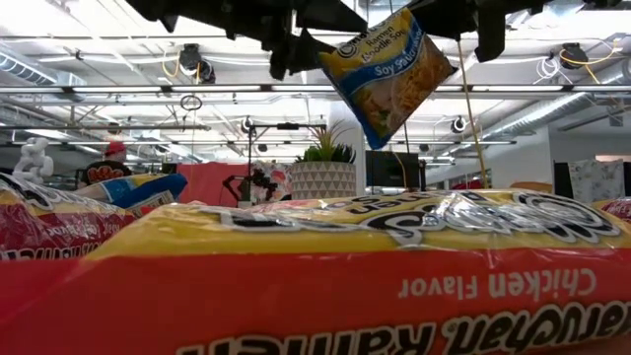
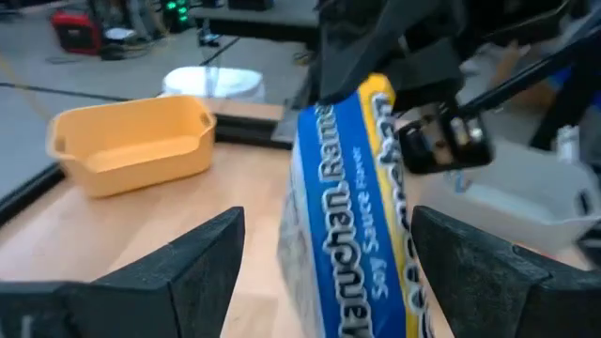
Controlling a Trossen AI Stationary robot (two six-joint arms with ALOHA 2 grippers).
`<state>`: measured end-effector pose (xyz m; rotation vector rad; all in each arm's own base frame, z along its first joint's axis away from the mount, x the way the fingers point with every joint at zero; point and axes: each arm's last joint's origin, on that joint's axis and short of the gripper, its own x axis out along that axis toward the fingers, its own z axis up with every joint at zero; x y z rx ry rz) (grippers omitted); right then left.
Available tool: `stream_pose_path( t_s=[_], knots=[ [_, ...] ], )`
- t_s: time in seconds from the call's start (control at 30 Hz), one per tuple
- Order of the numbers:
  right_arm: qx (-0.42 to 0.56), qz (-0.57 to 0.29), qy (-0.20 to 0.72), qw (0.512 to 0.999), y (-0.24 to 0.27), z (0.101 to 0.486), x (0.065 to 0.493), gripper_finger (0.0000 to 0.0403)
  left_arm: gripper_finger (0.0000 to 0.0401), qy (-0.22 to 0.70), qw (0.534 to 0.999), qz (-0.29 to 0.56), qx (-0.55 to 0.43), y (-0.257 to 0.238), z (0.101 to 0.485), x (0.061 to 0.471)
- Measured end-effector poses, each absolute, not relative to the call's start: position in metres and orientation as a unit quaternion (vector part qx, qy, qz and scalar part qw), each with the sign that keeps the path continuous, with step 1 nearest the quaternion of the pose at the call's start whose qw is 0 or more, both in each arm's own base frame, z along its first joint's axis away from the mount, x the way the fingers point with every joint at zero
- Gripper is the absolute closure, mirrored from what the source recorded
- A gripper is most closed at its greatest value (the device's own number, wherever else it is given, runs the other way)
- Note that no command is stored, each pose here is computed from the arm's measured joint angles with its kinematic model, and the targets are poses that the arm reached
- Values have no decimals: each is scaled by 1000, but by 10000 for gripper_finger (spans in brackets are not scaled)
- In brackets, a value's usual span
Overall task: Sort Maruchan noodles
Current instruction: Put the right blue noodle pack into the gray bin
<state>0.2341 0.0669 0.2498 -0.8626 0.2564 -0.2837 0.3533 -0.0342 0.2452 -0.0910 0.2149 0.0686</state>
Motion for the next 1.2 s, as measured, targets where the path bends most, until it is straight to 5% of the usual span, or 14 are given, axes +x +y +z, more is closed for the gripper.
stream_pose_path(
  t_s=[0.43, 0.97, 1.2],
  knots=[
    [-418, -136, 130, 889, 67, 248, 234, 403, 96, 131, 990, 16, -43, -29, 220, 366],
    [-414, -139, 134, 889, 65, 248, 234, 403, 278, 132, 991, 17, -12, -25, 218, 367],
    [-401, -156, 129, 893, 65, 251, 233, 395, 301, 127, 992, 15, -5, -25, 219, 367]
  ],
)
